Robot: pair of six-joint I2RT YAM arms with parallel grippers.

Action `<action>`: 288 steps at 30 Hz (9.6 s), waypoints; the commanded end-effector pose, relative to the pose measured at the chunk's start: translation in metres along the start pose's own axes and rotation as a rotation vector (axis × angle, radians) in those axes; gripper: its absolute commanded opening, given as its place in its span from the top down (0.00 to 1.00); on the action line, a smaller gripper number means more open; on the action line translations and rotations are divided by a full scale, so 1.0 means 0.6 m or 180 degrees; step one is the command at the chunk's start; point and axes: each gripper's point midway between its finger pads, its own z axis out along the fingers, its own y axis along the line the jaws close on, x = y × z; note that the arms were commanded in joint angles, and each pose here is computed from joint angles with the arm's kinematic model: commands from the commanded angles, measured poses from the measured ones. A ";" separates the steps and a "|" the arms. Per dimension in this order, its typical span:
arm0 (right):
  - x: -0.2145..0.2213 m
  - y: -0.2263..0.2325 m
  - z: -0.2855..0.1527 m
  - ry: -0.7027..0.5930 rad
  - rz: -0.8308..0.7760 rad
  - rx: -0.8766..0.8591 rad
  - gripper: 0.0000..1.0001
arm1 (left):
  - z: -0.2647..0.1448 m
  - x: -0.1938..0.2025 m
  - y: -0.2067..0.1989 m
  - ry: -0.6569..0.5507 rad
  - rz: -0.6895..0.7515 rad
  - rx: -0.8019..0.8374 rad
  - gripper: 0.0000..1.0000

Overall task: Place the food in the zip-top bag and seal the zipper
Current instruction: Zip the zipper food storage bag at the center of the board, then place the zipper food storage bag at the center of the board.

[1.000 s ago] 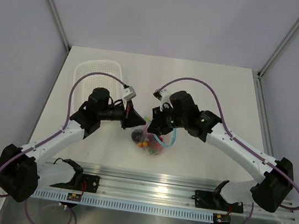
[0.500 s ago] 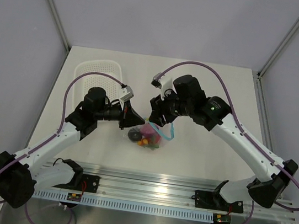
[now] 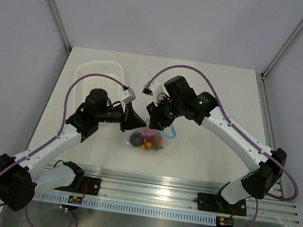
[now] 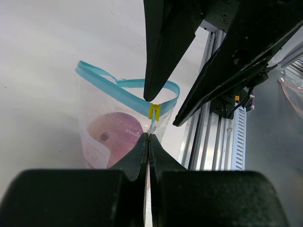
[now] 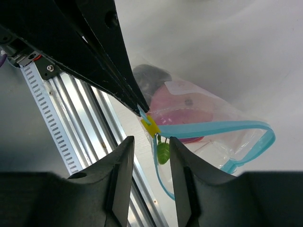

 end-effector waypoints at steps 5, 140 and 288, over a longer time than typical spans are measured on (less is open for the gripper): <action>-0.049 0.017 -0.031 -0.0279 -0.0168 -0.0130 0.54 | 0.001 -0.031 -0.014 -0.0093 0.0255 0.0133 1.00; 0.146 -0.060 -0.008 -0.0576 0.0141 0.0332 1.00 | -0.136 -0.157 0.111 -0.0626 0.0407 -0.0702 1.00; 0.079 -0.297 -0.165 -0.1076 0.1734 0.3242 0.01 | -0.130 -0.228 0.216 -0.0404 -0.0996 -0.2458 0.01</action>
